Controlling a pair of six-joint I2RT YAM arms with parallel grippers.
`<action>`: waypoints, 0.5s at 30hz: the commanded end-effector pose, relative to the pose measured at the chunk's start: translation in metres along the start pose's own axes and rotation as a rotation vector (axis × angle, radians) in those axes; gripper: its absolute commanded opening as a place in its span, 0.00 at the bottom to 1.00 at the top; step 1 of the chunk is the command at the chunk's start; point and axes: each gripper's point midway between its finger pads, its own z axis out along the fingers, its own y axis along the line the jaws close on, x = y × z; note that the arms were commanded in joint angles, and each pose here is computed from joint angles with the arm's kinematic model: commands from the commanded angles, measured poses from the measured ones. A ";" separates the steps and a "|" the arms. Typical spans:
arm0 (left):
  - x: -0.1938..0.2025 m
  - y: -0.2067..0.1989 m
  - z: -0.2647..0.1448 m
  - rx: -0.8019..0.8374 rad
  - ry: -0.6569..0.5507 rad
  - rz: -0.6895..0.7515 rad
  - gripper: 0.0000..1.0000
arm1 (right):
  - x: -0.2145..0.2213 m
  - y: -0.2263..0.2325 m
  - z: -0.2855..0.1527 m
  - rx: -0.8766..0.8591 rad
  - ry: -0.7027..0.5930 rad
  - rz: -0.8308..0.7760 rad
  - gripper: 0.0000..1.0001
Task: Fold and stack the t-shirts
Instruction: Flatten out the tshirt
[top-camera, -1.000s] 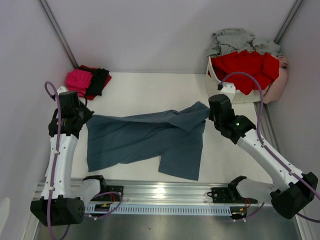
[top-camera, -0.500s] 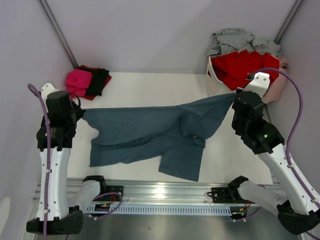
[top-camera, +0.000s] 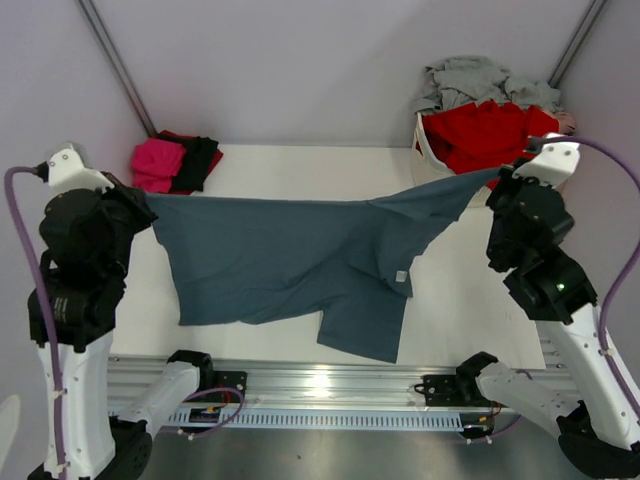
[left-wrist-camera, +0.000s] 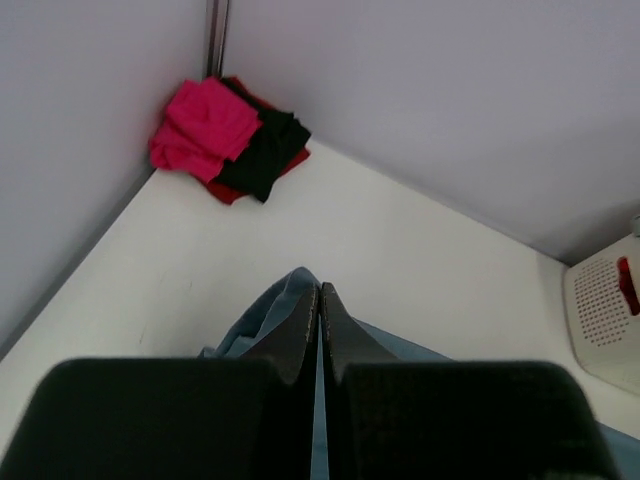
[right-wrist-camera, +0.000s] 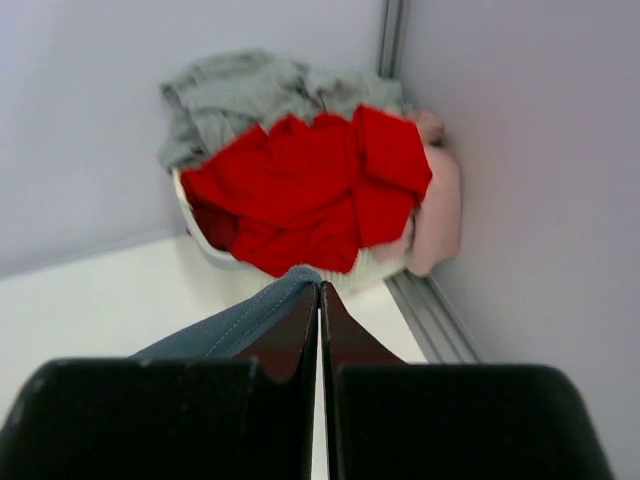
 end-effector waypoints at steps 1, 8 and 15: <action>-0.044 -0.005 -0.027 0.054 -0.129 0.038 0.00 | -0.072 -0.029 -0.021 -0.013 -0.160 0.140 0.00; -0.061 -0.010 -0.050 0.122 -0.190 0.059 0.00 | -0.131 -0.067 -0.062 -0.092 -0.344 0.240 0.00; -0.076 -0.017 -0.067 0.185 -0.238 0.059 0.00 | -0.159 -0.091 -0.092 -0.144 -0.505 0.267 0.00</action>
